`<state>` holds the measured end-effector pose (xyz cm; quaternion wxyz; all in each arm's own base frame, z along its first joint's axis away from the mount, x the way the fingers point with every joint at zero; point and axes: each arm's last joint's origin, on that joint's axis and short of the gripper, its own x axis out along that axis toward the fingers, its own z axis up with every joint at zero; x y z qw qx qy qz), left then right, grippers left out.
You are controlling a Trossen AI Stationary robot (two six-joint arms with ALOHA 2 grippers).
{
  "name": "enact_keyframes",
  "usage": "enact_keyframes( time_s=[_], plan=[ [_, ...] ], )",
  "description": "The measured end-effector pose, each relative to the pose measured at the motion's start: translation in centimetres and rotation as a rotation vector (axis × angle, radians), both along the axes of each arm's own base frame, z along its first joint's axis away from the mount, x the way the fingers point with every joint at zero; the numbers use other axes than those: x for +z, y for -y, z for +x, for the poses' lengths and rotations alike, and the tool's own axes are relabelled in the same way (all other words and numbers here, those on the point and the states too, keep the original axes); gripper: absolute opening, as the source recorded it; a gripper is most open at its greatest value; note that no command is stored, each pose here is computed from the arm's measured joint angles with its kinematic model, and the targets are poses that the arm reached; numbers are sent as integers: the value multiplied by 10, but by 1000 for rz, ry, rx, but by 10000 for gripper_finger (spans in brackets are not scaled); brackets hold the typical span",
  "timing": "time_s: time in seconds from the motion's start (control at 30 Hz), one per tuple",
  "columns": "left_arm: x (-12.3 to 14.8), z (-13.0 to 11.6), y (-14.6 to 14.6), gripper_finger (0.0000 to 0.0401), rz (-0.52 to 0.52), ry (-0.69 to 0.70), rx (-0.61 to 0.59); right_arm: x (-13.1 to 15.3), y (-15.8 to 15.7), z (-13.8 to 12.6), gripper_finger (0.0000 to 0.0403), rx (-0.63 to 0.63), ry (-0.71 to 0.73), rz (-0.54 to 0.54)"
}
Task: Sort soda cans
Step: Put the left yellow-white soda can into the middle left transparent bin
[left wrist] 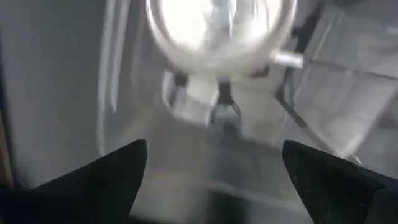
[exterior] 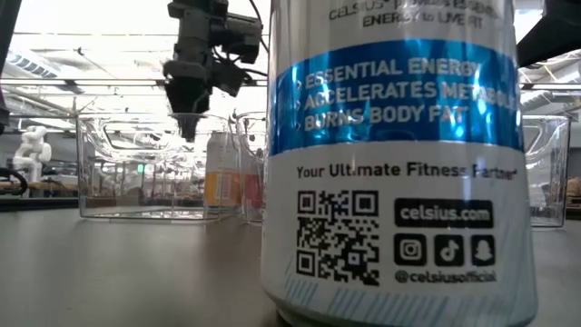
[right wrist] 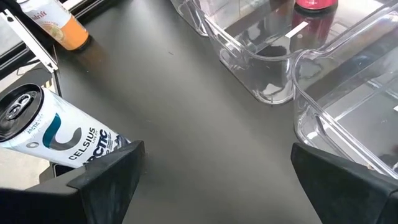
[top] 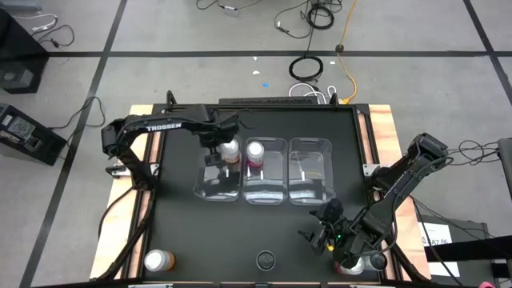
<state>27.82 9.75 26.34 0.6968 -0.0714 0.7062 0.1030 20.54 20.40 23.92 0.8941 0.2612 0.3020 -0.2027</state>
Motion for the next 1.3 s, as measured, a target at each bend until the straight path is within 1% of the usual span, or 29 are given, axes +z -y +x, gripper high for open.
enact_keyframes(
  time_s=[0.07,0.17,0.23,0.33,0.47,0.6,0.7,0.77,0.83,0.93,1.07,1.3],
  plan=[
    [4,-5,3,382,-26,-9,57,0,0,0,398,1,-1,-2],
    [14,-13,6,382,-23,5,169,0,0,0,398,8,-5,-12],
    [24,-21,9,382,-14,33,207,0,0,0,398,18,-7,-23],
    [44,-35,17,382,13,120,256,0,0,0,398,22,-8,-26],
    [73,-58,35,382,23,257,325,0,0,0,398,28,-9,-32],
    [96,-85,52,382,7,381,432,0,0,0,398,39,-12,-45],
    [107,-101,65,382,-27,454,500,0,0,0,398,39,-13,-45],
    [109,-109,75,382,-56,460,536,0,0,0,398,39,-12,-45],
    [106,-113,86,382,-82,434,560,0,0,0,398,39,-12,-45],
    [97,-113,105,382,-110,383,573,0,0,0,398,43,-14,-49],
    [86,-113,133,382,-117,359,594,0,0,0,398,49,-15,-54],
    [75,-122,179,382,-173,387,658,0,0,0,398,68,-23,-70]
  ],
)
